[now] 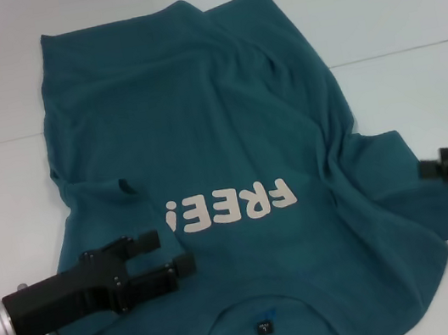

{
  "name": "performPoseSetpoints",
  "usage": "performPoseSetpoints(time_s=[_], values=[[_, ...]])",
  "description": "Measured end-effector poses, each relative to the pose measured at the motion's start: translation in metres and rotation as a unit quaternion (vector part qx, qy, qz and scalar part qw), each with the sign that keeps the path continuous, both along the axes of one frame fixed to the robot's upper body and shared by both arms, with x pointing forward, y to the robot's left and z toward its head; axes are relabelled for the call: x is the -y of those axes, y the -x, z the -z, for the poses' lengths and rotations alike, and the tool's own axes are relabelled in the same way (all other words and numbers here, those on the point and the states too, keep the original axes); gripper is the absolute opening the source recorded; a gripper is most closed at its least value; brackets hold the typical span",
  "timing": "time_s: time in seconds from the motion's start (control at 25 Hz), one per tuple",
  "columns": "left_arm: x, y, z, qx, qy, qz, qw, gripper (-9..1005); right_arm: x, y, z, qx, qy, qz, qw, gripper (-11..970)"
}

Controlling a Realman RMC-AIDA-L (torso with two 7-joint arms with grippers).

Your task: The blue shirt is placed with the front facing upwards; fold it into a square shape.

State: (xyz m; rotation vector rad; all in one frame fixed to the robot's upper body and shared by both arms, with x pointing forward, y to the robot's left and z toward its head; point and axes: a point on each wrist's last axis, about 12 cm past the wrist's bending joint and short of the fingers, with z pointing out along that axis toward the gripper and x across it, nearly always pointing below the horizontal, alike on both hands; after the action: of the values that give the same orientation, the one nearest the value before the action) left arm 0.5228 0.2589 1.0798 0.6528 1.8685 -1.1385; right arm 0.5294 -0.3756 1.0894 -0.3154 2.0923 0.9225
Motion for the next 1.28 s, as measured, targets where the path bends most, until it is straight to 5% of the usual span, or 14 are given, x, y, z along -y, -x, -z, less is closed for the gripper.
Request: performPoseSetpoints(time_s=[0.48,1.28], values=[[0.003,-0.001,0.004,-0.008,-0.028,0.017,0.999,920,0.006,-0.030,-0.003,-0.134,0.024,0.104,0.985,883],[0.011,0.002,0.004,0.007,-0.057,0.080,0.995,920,0.003,-0.023,0.013,-0.176,0.026,0.117,0.977,882]])
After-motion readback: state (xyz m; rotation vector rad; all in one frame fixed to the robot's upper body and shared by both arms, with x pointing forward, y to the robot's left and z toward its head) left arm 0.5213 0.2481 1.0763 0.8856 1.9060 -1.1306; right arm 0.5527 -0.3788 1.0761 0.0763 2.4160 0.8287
